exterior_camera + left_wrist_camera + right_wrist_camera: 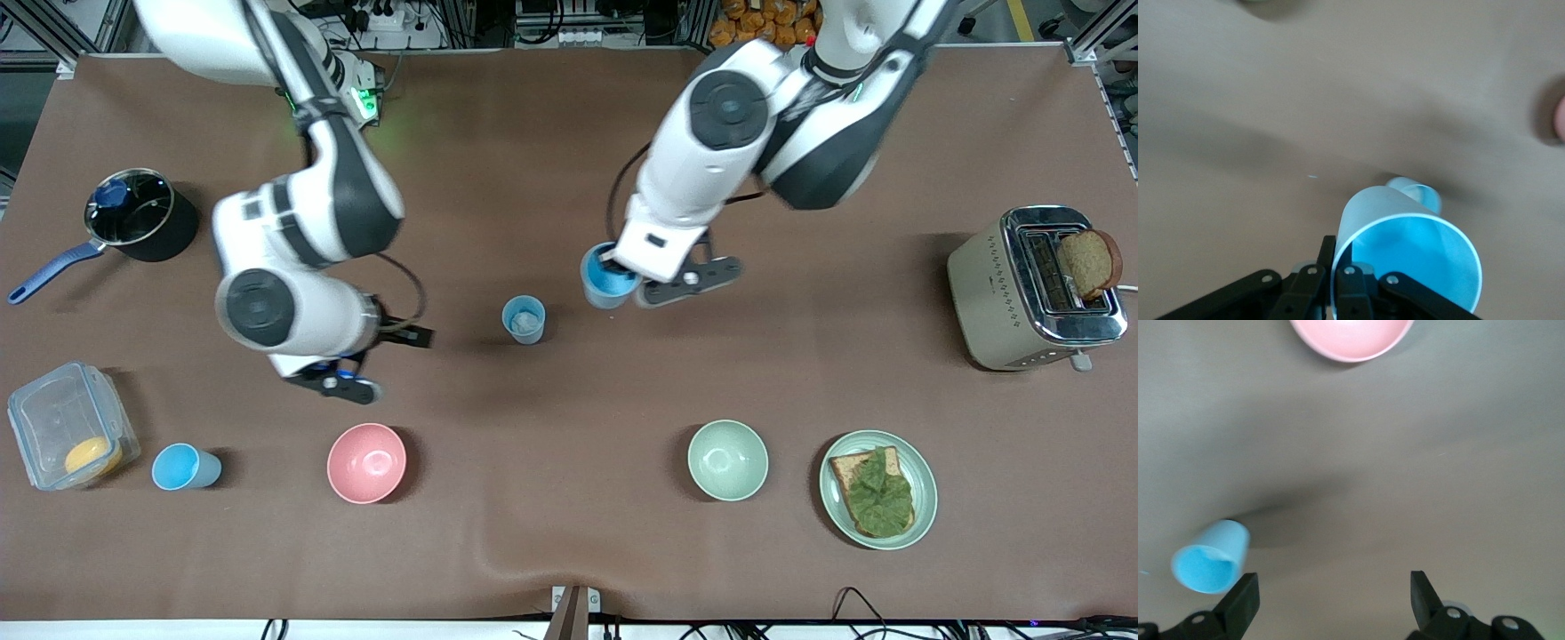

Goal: Stack blue cups with both arms
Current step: 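Lower the left cup into the placed cup while the right gripper withdraws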

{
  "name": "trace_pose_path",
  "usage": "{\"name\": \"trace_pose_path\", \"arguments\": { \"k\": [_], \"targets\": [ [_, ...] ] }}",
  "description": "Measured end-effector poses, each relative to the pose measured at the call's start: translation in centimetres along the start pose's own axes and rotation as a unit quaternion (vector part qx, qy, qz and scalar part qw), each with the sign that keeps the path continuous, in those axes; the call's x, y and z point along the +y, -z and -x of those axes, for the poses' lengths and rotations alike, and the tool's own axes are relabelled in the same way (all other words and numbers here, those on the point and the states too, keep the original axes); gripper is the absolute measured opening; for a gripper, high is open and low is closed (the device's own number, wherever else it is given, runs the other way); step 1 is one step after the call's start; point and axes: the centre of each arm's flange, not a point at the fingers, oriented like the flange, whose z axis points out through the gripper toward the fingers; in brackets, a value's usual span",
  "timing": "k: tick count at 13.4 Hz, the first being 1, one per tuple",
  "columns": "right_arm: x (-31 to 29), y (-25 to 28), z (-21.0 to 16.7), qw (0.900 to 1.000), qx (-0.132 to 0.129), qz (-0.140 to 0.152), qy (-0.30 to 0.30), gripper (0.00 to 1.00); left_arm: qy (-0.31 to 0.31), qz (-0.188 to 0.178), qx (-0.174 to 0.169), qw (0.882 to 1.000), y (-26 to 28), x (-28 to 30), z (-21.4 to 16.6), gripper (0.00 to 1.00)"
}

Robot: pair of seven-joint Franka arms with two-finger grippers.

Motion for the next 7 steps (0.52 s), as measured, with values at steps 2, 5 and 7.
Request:
{"name": "trace_pose_path", "arguments": {
  "k": [2,5,7],
  "targets": [
    [5.6,1.0,-2.0,1.0,-0.005,-0.01,0.022,1.0,0.018,0.024,-0.004,1.0,-3.5,2.0,1.1,0.03],
    [15.3,3.2,-2.5,0.999,0.02,-0.003,0.041,1.0,0.014,0.023,-0.011,1.0,-8.7,3.7,3.0,0.03],
    [20.5,6.1,-0.8,0.997,0.047,-0.013,0.061,1.0,0.008,0.014,-0.005,1.0,-11.9,4.5,4.4,0.03]
  ]
}}
